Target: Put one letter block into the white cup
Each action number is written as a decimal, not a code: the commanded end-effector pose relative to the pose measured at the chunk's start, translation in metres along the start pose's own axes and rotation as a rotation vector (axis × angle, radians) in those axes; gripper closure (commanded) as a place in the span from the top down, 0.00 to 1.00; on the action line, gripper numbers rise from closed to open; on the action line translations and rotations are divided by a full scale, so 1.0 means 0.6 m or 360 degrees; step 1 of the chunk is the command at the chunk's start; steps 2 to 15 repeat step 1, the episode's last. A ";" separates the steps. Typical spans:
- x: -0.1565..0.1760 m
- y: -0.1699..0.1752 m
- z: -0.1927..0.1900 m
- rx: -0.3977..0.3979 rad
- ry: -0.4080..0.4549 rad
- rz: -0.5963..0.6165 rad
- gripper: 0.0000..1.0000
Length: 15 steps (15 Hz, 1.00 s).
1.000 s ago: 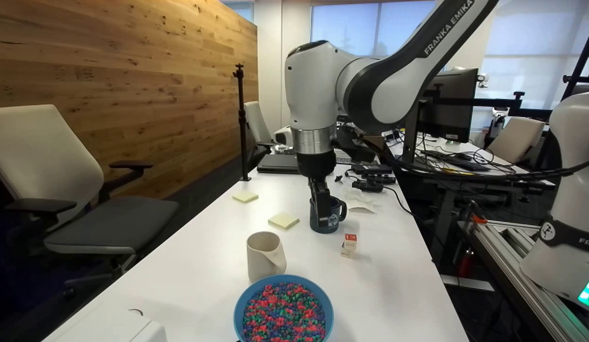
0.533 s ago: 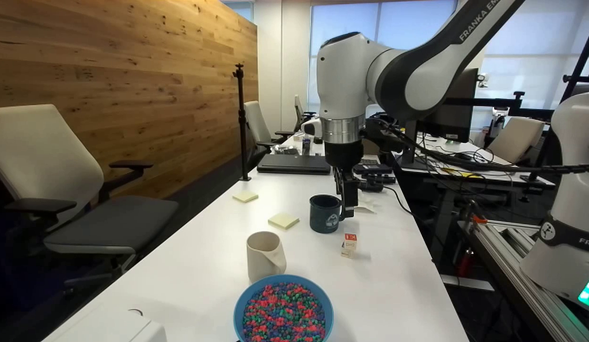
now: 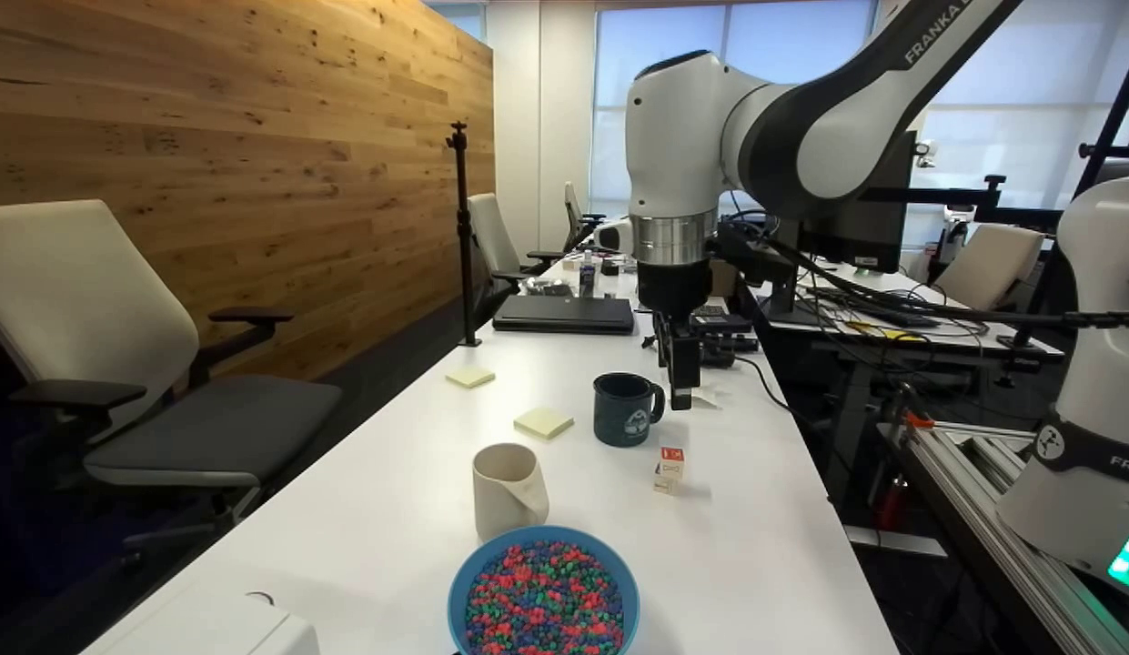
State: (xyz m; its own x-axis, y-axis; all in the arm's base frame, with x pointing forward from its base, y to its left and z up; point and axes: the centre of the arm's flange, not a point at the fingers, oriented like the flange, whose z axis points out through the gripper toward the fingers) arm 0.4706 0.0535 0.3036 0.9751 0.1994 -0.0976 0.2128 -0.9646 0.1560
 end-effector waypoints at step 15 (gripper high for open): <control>-0.024 0.002 -0.011 0.0038 0.0027 0.0065 1.00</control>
